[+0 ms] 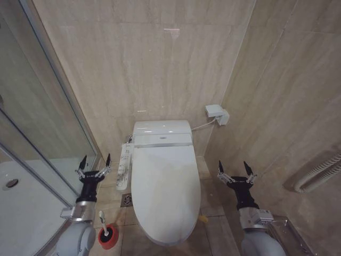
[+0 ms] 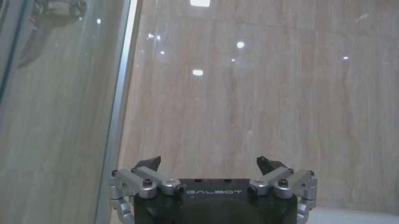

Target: Open the toilet lid, clean the toilet bowl with a toilet brush, close the toilet lid, and flush.

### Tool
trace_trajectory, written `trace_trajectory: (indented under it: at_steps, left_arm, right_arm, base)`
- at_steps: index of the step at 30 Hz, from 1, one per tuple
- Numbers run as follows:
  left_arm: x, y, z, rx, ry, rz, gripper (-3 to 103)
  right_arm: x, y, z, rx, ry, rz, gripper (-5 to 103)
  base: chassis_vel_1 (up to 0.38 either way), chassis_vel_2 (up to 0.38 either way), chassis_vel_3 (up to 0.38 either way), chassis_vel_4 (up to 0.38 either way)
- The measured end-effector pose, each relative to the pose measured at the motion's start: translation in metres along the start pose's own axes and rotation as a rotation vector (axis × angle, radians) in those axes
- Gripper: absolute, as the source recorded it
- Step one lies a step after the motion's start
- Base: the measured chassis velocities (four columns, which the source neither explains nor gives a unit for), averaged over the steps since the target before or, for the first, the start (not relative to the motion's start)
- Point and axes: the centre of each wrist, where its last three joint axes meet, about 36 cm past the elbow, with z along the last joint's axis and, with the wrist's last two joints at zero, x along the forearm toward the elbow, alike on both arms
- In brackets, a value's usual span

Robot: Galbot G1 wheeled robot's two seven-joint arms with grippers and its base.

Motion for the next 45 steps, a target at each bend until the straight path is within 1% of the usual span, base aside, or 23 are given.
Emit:
trace_trajectory:
  at_steps: [1,2,3,5,6,9,11,13,19,21,22,25,26,28,30,35,37,41,43,45]
  left_arm:
    - [0.003,0.001,0.005,0.004,0.01,-0.019,99]
    - [0.003,0.001,0.005,0.004,0.01,-0.019,99]
    - [0.01,0.004,0.014,0.015,0.051,-0.054,99]
    - [0.02,0.003,0.017,0.05,0.124,-0.084,100]
    - [0.022,0.002,0.015,0.058,0.139,-0.084,100]
    - [0.024,0.001,0.012,0.064,0.158,-0.08,100]
    - [0.025,0.001,0.01,0.059,0.155,-0.068,100]
    - [0.027,0.004,0.009,0.038,0.143,-0.051,100]
    - [0.027,0.004,0.002,0.01,0.12,-0.058,100]
    - [0.027,0.001,-0.008,0.0,0.107,-0.061,100]
    - [0.027,0.001,-0.008,0.0,0.107,-0.061,100]
    - [0.024,-0.003,-0.029,-0.008,0.084,-0.052,100]
    - [0.024,-0.003,-0.029,-0.008,0.084,-0.052,100]
    - [0.02,-0.006,-0.044,-0.01,0.071,-0.05,100]
    - [0.02,-0.008,-0.053,-0.011,0.063,-0.044,100]
    - [0.023,-0.008,-0.053,-0.012,0.07,-0.044,100]
    - [0.026,-0.004,-0.043,-0.011,0.086,-0.054,100]
    - [0.026,0.0,-0.034,0.018,0.109,-0.072,100]
    - [0.026,0.0,-0.034,0.025,0.114,-0.075,100]
    - [0.024,-0.001,-0.034,0.041,0.135,-0.075,100]
  right_arm:
    - [0.0,0.0,0.0,0.0,0.0,0.0,100]
    - [0.0,0.0,0.0,0.0,0.0,0.0,100]
    - [0.0,0.0,0.0,0.0,0.0,0.0,100]
    - [0.0,0.0,0.0,0.0,-0.001,0.0,100]
    - [0.0,0.0,0.0,0.0,0.0,0.0,100]
    - [0.0,0.0,0.0,0.0,0.0,0.0,100]
    - [0.0,0.0,0.0,0.0,0.0,0.0,100]
    - [0.0,0.0,0.0,0.0,0.0,0.0,100]
    - [0.0,0.0,0.0,0.0,0.0,0.0,100]
    - [0.0,0.0,0.0,0.0,0.0,0.0,100]
    - [0.0,0.0,0.0,0.0,0.0,0.0,100]
    - [0.0,0.0,0.0,0.0,0.0,0.0,100]
    - [0.0,0.0,0.0,0.0,0.0,0.0,100]
    - [0.0,0.0,0.0,0.0,0.0,0.0,100]
    - [0.0,0.0,0.0,0.0,0.0,0.0,100]
    - [0.0,0.0,0.0,0.0,0.0,0.0,100]
    - [0.0,0.0,0.0,0.0,0.0,0.0,100]
    - [0.0,0.0,0.0,0.0,0.0,0.0,100]
    - [0.0,0.0,0.0,0.0,0.0,0.0,100]
    - [0.0,0.0,0.0,0.0,0.0,0.0,100]
  base:
    - [0.0,0.0,0.0,0.0]
    - [0.0,0.0,0.0,0.0]
    - [0.0,0.0,0.0,0.0]
    - [0.0,0.0,0.0,0.0]
    - [0.0,0.0,0.0,0.0]
    - [0.0,0.0,0.0,0.0]
    - [0.0,0.0,0.0,0.0]
    - [0.0,0.0,0.0,0.0]
    - [0.0,0.0,0.0,0.0]
    - [0.0,0.0,0.0,0.0]
    - [0.0,0.0,0.0,0.0]
    - [0.0,0.0,0.0,0.0]
    - [0.0,0.0,0.0,0.0]
    - [0.0,0.0,0.0,0.0]
    - [0.0,0.0,0.0,0.0]
    - [0.0,0.0,0.0,0.0]
    - [0.0,0.0,0.0,0.0]
    - [0.0,0.0,0.0,0.0]
    - [0.0,0.0,0.0,0.0]
    - [0.0,0.0,0.0,0.0]
